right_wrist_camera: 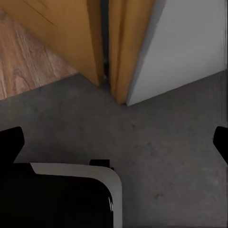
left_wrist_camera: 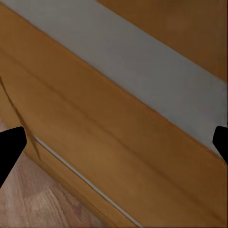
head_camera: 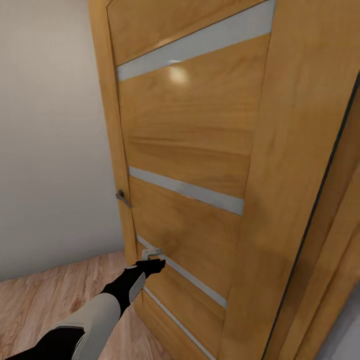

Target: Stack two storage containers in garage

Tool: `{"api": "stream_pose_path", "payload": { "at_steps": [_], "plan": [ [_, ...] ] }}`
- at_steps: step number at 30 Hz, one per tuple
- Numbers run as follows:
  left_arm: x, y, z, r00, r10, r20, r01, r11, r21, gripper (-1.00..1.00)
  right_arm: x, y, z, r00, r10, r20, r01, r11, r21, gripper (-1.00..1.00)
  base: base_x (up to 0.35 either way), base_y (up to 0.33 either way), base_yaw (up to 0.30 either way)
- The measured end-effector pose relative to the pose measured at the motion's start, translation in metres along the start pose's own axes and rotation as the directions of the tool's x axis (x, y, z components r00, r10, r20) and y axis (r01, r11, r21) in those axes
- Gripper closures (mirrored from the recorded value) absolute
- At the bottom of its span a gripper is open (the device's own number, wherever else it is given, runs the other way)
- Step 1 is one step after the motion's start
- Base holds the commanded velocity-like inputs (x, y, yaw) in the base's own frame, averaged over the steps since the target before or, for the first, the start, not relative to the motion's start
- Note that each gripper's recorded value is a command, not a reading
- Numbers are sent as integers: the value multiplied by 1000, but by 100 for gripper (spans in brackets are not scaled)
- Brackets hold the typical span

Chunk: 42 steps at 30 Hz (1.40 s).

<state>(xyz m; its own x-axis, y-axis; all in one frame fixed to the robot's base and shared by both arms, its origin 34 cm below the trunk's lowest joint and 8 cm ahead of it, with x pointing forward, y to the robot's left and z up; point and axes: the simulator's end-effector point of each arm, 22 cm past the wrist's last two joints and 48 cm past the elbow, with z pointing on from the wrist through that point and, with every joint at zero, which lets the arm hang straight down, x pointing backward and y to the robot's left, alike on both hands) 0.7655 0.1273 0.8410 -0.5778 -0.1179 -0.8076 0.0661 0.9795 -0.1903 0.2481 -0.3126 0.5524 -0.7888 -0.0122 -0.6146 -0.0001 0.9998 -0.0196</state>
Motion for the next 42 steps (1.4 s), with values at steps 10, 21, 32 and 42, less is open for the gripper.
{"api": "stream_pose_path", "payload": {
  "at_steps": [10,21,32,42],
  "plan": [
    [-2,19,0,1000,3,3,-3,1000,-24,-100,0,0,0,1000,0,0,0,1000,0,-100,0,0,-275],
    [-2,18,0,1000,5,2,-4,1000,-23,-100,0,0,0,1000,0,1,0,1000,0,-100,0,0,-91],
    [0,0,0,996,94,0,-94,995,-19,-100,-15,17,8,1000,8,28,-8,1000,-21,-100,0,0,0],
    [1,-3,0,994,106,0,-106,994,-8,-100,-18,17,10,999,14,33,-13,1000,-16,-100,0,0,0]
  ]
}}
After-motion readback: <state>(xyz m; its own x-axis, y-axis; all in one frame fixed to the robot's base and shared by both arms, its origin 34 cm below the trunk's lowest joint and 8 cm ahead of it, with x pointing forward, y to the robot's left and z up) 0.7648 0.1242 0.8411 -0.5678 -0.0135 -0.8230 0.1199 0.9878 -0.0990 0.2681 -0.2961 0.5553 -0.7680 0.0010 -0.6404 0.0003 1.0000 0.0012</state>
